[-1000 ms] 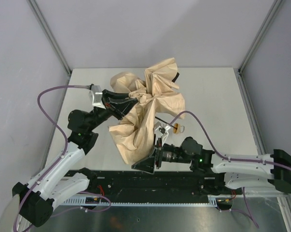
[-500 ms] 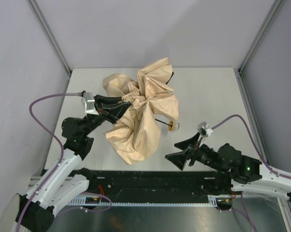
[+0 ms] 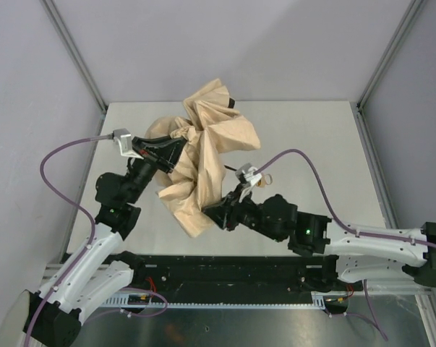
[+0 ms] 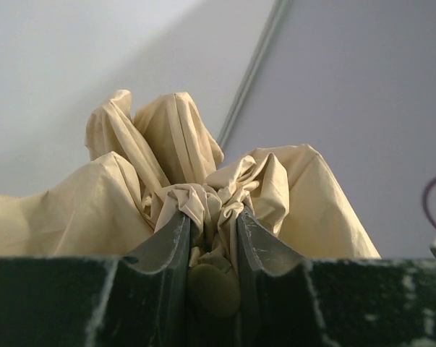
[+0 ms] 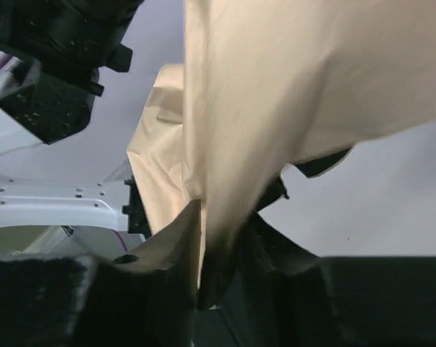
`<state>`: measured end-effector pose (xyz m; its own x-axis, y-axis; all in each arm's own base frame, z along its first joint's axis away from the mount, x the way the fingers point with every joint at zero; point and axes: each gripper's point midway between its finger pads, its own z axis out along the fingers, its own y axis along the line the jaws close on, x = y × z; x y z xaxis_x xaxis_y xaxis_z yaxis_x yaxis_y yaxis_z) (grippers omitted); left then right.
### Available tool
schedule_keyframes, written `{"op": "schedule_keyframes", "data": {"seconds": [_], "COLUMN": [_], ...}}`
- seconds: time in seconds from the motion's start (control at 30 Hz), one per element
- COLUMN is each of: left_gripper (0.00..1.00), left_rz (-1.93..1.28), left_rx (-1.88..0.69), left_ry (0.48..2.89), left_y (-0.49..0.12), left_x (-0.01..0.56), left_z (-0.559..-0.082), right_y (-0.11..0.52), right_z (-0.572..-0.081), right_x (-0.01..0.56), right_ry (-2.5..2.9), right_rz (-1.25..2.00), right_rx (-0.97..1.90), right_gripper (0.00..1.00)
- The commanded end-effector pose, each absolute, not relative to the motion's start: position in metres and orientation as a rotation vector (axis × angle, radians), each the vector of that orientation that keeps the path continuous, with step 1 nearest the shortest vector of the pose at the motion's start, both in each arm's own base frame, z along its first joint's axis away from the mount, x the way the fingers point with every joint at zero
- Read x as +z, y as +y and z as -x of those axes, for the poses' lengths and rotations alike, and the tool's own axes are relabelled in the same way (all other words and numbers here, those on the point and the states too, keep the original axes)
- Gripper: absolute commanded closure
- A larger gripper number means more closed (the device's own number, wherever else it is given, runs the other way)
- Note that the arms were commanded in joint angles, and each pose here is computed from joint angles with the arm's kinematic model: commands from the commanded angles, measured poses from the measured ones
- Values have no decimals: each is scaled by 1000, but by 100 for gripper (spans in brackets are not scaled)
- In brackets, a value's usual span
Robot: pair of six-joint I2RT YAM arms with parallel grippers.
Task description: Put away the umbrella
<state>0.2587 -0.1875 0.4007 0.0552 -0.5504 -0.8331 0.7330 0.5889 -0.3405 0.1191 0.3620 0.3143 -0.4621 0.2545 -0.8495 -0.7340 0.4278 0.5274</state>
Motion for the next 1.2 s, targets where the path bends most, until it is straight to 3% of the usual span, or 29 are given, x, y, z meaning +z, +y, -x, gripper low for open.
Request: {"op": "schedule_keyframes", "data": {"seconds": [0.0,0.07,0.13,0.23,0.3,0.43,0.53,0.77,0.87,0.97,1.03,1.1,1.17], "left_gripper": [100,100,100,100,100,100,100,100,100,100,100,100,100], "left_rz": [47,73,74,68,55,82,150,132,124,106,93,79,61], "left_rx": [-942,-890,-864,-875,-903,-997,-1119,-1238,-1244,-1254,-1261,-1260,-1253], "left_ry": [1135,1218,1284,1357,1417,1586,1679,1756,1758,1758,1765,1772,1776], "left_y": [-158,-156,-158,-163,-169,-179,-184,-198,-199,-201,-203,-204,-205], "left_x": [426,416,407,401,399,384,371,360,360,362,361,358,356], "left_z": [-270,-281,-288,-290,-289,-289,-288,-282,-281,-279,-278,-279,-279], "right_y": [351,327,303,274,259,248,251,295,318,335,345,351,358], "right_z": [-140,-155,-163,-168,-174,-179,-174,-182,-201,-217,-218,-218,-213], "right_x": [331,316,309,309,309,295,280,253,242,235,242,248,253], "right_ry": [1670,1726,1744,1737,1757,1782,1725,1586,1561,1532,1486,1450,1418], "right_rz": [419,409,447,524,544,636,723,764,722,680,666,648,666], "right_rx": [971,804,692,614,649,839,976,1116,1044,999,1035,1056,1102], "right_gripper": [47,22,12,5,4,20,25,10,10,17,29,48,81]}}
